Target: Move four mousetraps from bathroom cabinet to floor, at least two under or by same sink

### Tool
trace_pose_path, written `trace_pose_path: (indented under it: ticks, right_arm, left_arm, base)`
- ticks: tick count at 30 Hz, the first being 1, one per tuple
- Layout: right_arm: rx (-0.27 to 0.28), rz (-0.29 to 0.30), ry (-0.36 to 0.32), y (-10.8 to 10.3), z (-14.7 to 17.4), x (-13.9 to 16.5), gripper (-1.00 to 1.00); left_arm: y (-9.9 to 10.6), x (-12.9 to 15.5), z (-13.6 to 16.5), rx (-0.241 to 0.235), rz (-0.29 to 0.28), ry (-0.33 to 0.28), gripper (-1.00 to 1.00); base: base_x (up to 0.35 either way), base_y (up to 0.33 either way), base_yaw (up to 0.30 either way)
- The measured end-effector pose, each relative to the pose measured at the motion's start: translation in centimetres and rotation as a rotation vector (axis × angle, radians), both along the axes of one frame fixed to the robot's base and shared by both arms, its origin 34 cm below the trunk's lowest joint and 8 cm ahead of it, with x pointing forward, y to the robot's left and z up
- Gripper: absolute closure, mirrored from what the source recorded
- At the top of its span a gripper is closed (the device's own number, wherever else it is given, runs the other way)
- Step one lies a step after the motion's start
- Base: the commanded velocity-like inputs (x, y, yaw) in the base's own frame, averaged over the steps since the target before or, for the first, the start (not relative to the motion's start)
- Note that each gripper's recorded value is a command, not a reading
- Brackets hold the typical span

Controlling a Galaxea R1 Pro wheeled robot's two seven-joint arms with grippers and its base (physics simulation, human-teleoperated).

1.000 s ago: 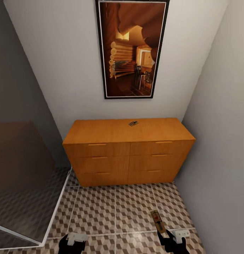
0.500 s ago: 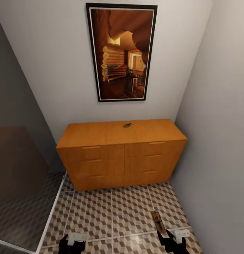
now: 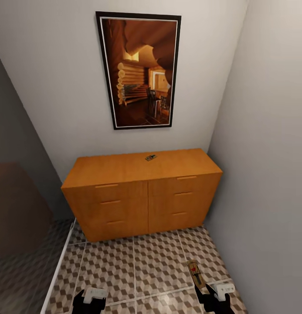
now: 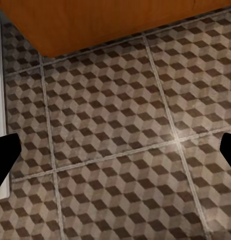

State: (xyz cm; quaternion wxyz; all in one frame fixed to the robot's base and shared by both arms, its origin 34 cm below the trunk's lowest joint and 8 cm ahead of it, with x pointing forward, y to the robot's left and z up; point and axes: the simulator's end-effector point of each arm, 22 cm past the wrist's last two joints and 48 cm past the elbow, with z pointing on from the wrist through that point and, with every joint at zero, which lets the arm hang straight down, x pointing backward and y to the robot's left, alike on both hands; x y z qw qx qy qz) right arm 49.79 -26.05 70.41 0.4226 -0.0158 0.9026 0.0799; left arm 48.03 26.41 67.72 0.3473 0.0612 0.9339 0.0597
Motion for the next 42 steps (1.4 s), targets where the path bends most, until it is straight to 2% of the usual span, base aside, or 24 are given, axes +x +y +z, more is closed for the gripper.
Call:
trace_pose_path:
  ticks: [17, 20, 28, 35, 42]
  right_arm:
    - [-0.002, 0.0, -0.014, -0.2, 0.6, 0.4, 1.0]
    - [0.013, 0.015, -0.007, 1.2, 0.2, -0.6, 1.0]
    - [0.018, 0.013, 0.024, 1.5, -0.6, -2.7, 1.0]
    - [0.018, 0.012, 0.027, 1.5, -0.7, -2.9, 1.0]
    - [0.018, 0.012, 0.028, 1.5, -0.8, -2.9, 1.0]
  left_arm:
    - [0.0, 0.5, 0.6, 0.001, 0.0, -0.015, -1.0]
    - [1.6, -1.1, 0.1, 0.012, 0.036, -0.001, -1.0]
    - [2.2, -3.8, -0.8, 0.013, 0.045, 0.026, -1.0]
    - [2.2, -6.6, -1.7, 0.016, 0.044, 0.065, -1.0]
    - [0.7, -9.4, -2.7, 0.0, 0.042, 0.117, -1.0]
  base:
    - [0.0, 0.0, -0.063]
    - [0.0, 0.0, 0.0]
    - [0.0, 0.0, 0.0]
    - [0.0, 0.0, 0.0]
    - [0.0, 0.0, 0.0]
